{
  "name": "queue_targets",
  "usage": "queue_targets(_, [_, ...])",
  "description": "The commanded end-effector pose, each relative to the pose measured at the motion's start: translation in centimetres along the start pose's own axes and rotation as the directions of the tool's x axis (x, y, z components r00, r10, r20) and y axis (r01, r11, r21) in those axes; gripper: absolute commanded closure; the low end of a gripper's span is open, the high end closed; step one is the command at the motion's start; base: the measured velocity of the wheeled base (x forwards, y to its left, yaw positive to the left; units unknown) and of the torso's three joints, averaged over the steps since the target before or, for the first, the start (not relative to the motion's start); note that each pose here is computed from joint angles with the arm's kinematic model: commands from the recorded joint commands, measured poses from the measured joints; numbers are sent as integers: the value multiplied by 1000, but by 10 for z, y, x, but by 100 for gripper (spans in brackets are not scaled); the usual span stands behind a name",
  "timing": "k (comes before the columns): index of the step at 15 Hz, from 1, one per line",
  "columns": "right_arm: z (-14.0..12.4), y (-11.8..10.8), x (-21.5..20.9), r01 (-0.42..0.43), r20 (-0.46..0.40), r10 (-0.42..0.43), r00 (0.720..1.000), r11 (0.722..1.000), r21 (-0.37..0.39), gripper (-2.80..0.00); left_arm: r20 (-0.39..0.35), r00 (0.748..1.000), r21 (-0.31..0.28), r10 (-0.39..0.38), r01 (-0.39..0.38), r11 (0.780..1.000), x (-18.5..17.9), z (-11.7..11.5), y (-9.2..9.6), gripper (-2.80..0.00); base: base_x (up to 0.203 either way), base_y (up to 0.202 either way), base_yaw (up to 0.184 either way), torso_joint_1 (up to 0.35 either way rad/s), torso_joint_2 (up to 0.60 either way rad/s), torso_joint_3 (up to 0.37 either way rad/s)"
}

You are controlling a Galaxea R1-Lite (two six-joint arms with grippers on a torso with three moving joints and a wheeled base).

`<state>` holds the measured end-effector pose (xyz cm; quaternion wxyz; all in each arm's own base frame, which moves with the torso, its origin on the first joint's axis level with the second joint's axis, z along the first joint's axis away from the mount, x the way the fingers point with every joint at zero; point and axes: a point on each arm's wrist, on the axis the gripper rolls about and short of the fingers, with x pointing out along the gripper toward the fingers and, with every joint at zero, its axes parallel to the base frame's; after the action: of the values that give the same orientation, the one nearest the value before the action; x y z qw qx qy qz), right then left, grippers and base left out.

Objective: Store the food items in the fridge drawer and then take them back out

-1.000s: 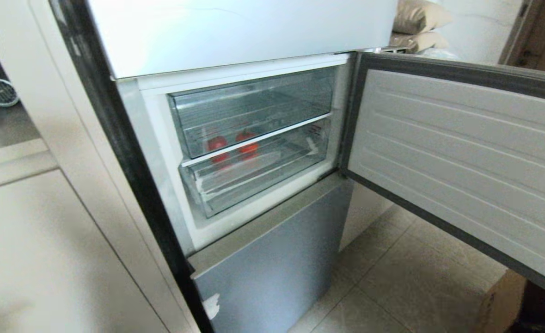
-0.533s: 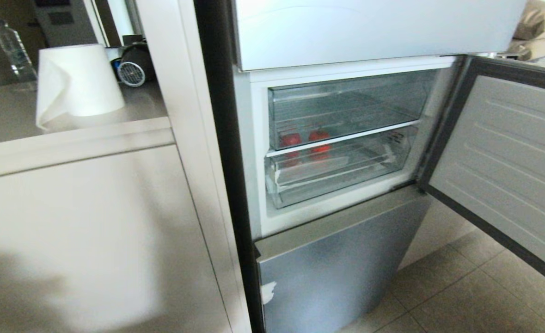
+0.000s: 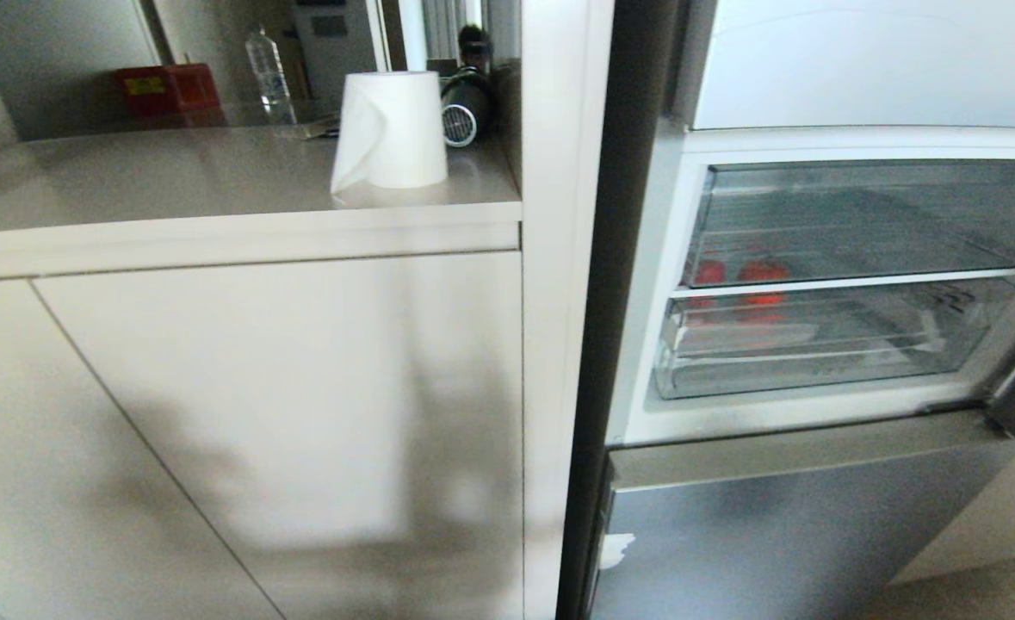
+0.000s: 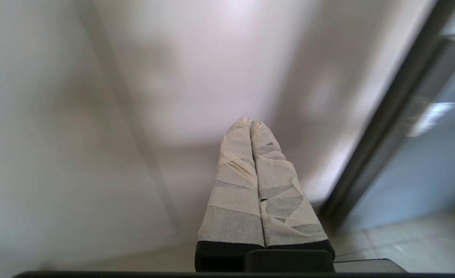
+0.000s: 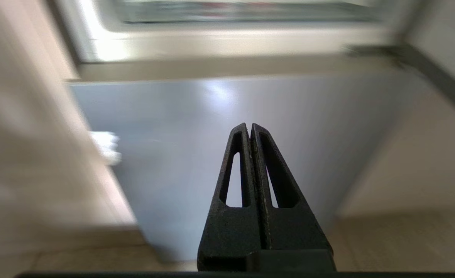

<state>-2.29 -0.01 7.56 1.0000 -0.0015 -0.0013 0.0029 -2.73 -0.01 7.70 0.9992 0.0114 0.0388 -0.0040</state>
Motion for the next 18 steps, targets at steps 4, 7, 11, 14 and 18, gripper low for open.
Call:
queue_targets(4, [0, 0, 0, -2, -1, 2, 1000, 1000, -3, 0, -1, 1000, 0, 1, -1, 1000, 0, 0, 0, 0, 0, -5, 168, 1, 4, 2])
queue_targets(7, [0, 0, 0, -7, -1, 7, 1000, 1000, -22, 0, -1, 1000, 0, 1, -1, 1000, 0, 0, 0, 0, 1, -2, 76, 5, 2, 0])
queue_targets(11, [1, 0, 0, -11, -6, 10, 1000, 999, -35, 0, -1, 1000, 0, 1, -1, 1000, 0, 0, 0, 0, 0, 0, 0, 0, 0, 0])
queue_targets(14, [29, 1, 3, -44, -24, 44, 999, 999, 15, 0, -1, 1000, 0, 1, -1, 1000, 0, 0, 0, 0, 0, 0, 0, 0, 0, 0])
queue_targets(18, [55, 3, 38, -126, -241, 147, 959, 987, 101, 0, -1, 1000, -2, 1, -1, 1000, 0, 0, 0, 0, 0, 0, 0, 0, 0, 0])
